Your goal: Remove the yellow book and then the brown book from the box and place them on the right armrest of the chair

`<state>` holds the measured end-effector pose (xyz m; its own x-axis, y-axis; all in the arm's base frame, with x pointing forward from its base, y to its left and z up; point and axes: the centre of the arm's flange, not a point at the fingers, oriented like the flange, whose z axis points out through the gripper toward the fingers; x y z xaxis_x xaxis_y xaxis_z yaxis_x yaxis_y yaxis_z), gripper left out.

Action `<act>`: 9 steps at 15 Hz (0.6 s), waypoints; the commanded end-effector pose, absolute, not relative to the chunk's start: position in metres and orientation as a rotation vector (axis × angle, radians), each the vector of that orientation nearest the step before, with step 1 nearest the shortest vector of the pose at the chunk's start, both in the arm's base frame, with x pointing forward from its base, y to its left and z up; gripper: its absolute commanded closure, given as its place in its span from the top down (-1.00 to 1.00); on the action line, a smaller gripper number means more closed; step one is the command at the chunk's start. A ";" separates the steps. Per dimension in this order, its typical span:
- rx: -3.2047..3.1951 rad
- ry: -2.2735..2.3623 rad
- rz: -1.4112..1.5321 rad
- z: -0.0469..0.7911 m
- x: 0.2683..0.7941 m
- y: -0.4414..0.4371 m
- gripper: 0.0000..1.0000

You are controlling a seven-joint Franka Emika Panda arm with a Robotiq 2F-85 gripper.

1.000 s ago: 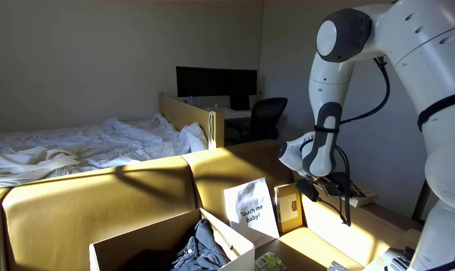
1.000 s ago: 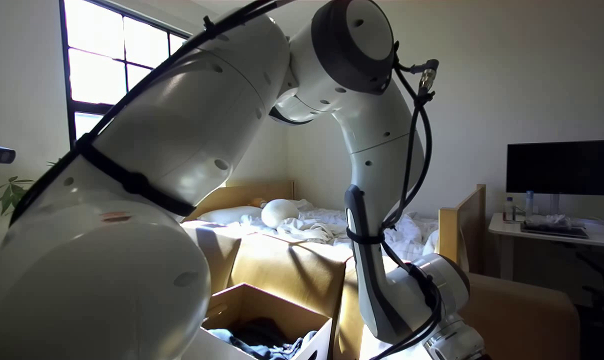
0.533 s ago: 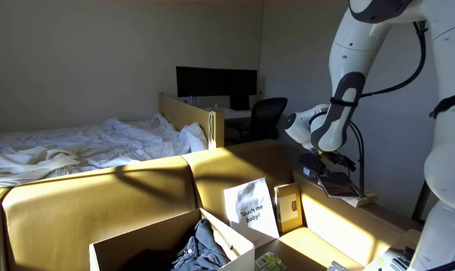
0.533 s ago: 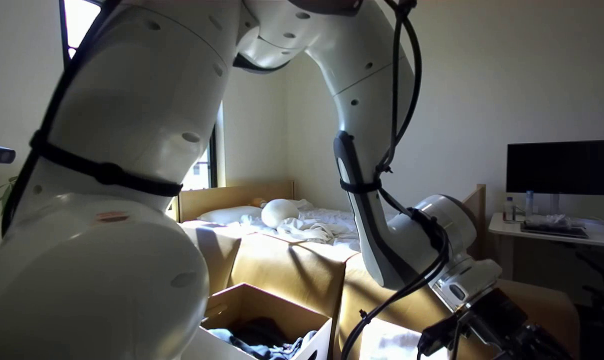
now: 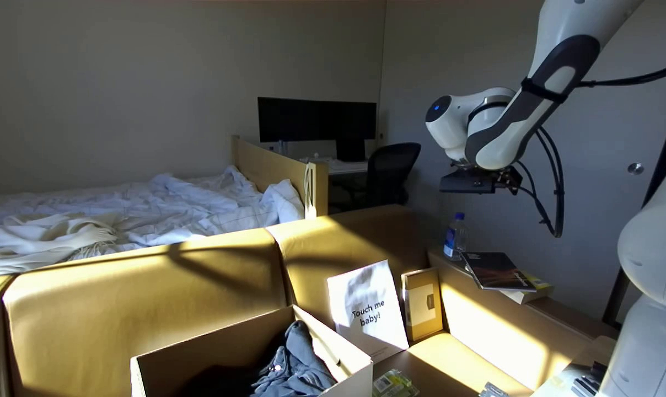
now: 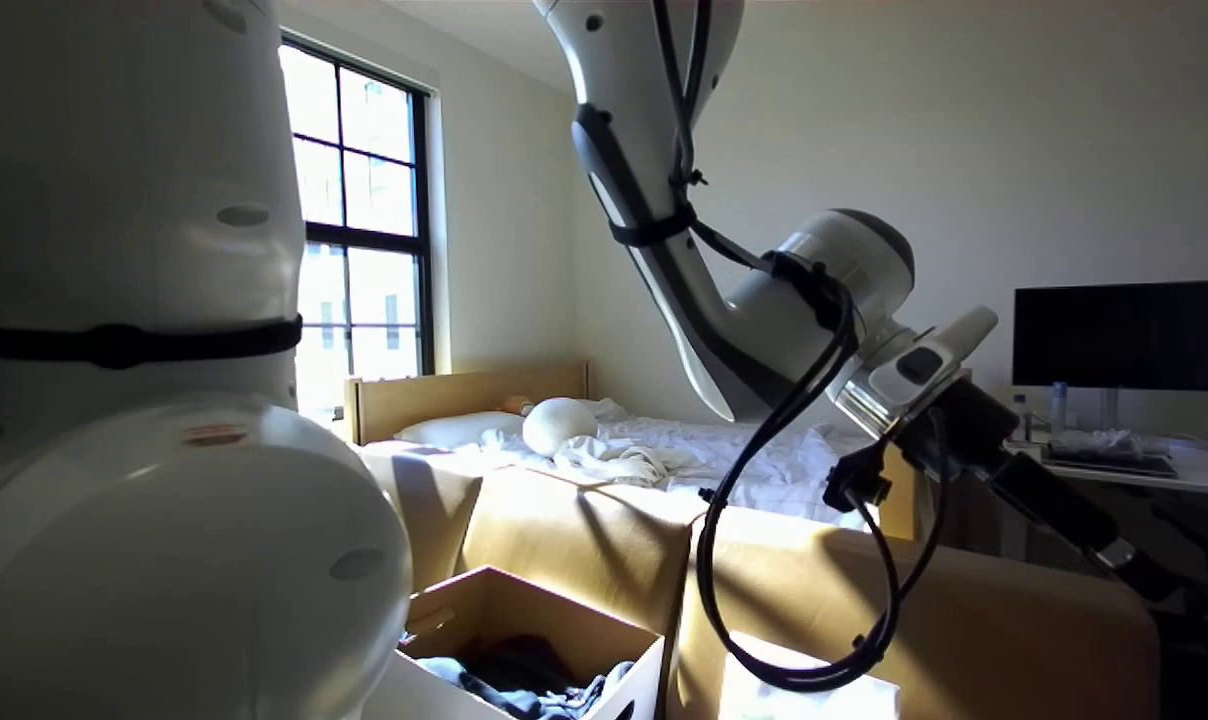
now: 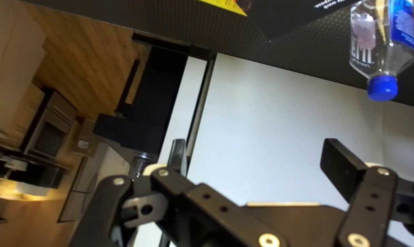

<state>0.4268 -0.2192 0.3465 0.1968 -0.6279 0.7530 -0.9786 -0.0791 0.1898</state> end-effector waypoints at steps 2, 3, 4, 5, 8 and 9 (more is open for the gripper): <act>1.992 -1.272 0.727 0.462 0.426 -0.220 1.00; 2.026 -1.219 0.763 0.484 0.432 -0.221 1.00; 2.059 -1.168 0.799 0.503 0.441 -0.220 1.00; 2.095 -1.119 0.845 0.504 0.451 -0.218 1.00; 2.208 -0.977 1.003 0.496 0.473 -0.216 1.00; 2.252 -0.938 1.054 0.487 0.477 -0.213 1.00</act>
